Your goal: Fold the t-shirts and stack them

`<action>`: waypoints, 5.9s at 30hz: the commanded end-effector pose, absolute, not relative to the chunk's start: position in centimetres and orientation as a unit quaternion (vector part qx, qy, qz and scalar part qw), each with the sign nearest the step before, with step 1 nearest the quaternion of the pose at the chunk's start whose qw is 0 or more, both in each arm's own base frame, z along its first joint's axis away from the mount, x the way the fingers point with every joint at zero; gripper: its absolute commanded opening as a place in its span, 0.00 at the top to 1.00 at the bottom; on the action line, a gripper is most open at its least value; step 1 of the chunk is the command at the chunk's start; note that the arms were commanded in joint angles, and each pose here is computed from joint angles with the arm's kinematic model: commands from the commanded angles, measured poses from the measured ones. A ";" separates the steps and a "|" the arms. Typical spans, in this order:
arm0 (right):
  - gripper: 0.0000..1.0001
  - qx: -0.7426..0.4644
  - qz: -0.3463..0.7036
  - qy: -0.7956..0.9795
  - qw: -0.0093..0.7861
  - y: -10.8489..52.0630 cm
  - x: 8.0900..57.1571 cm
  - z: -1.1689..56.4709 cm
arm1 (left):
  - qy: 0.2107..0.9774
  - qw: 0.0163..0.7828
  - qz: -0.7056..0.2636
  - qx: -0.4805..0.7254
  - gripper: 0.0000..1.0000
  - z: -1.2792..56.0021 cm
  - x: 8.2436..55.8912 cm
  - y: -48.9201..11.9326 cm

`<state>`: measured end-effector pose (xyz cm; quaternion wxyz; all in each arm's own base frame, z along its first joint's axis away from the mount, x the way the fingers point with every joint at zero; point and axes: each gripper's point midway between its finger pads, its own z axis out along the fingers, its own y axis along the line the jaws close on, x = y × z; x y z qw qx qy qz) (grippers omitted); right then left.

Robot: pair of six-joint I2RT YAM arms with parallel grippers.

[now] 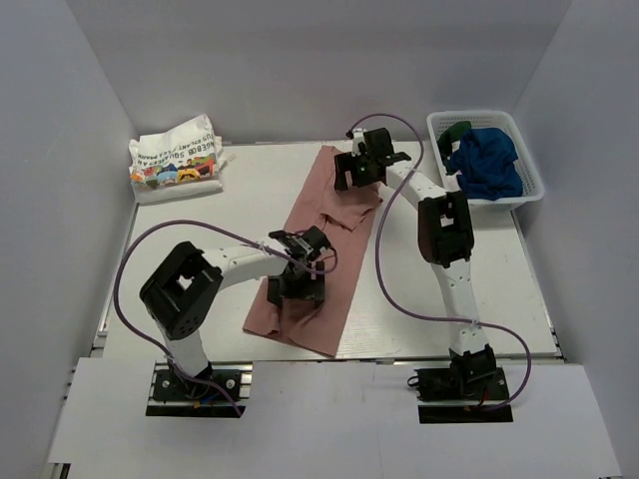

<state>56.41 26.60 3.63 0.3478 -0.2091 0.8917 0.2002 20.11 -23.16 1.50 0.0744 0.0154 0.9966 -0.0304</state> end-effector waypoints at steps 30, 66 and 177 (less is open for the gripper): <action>0.09 -0.223 0.176 0.917 0.279 27.7 47.6 6.1 | 0.970 0.216 0.070 0.082 0.00 3.2 19.9 -25.3; 0.10 -0.119 0.188 0.864 0.451 23.6 44.3 24.6 | 0.965 0.226 -0.113 0.067 0.01 11.5 15.9 -28.2; 0.10 -0.046 0.206 0.914 0.347 22.6 46.1 11.2 | 0.930 0.351 -0.010 -0.112 0.01 14.3 48.1 -20.0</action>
